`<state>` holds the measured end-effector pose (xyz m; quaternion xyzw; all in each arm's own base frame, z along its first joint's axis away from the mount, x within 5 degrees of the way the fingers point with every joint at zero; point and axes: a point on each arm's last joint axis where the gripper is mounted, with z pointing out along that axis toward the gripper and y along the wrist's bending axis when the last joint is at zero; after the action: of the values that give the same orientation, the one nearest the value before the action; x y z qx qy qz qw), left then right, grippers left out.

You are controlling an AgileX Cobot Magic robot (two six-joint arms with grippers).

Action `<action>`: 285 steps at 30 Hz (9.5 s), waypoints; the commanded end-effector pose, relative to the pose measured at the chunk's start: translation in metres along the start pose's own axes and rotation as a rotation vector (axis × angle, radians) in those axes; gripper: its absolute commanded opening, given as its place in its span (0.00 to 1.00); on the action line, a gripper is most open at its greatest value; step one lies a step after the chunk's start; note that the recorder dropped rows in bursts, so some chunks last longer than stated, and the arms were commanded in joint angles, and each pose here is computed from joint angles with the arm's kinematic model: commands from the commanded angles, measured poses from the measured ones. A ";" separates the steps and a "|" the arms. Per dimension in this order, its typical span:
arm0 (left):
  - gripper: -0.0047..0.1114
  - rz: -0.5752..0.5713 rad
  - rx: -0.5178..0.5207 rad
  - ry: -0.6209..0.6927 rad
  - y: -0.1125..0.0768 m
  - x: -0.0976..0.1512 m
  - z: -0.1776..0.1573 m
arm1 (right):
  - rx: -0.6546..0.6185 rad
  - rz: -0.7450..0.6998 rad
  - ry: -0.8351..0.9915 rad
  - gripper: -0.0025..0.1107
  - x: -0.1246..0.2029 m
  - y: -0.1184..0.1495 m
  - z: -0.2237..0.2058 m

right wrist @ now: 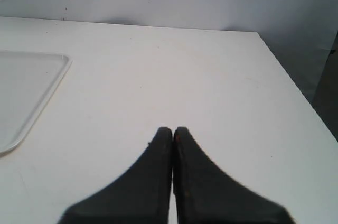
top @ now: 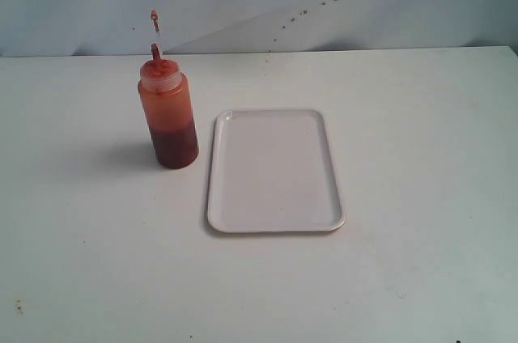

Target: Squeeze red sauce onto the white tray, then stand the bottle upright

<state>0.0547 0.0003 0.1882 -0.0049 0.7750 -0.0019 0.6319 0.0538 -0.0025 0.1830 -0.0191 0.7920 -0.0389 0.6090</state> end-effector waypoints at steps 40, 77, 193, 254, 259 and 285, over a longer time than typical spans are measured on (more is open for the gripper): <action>0.04 -0.241 0.029 -0.718 0.005 -0.058 -0.022 | 0.007 -0.001 -0.012 0.02 0.000 0.000 0.000; 0.04 0.141 0.639 -0.060 -0.055 0.015 0.244 | 0.007 -0.001 -0.012 0.02 0.000 0.000 0.000; 0.04 0.206 0.895 0.009 -0.098 0.082 0.366 | 0.007 -0.001 -0.012 0.02 0.000 0.000 0.000; 0.04 1.159 0.851 -0.292 -0.167 -0.020 0.284 | -0.046 0.708 -0.525 0.02 -0.042 -0.012 -0.012; 0.04 1.344 0.698 -0.307 -0.159 -0.023 0.293 | -0.128 0.583 -0.555 0.02 -0.061 -0.007 -0.021; 0.04 1.520 0.262 -0.422 -0.133 -0.028 0.288 | -0.513 -0.401 0.171 0.95 -0.167 0.179 0.223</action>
<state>0.3434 -0.1322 0.1463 0.6284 0.4238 0.3219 0.5673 0.3071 0.1730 0.2705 -0.3152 0.8039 0.0543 0.5014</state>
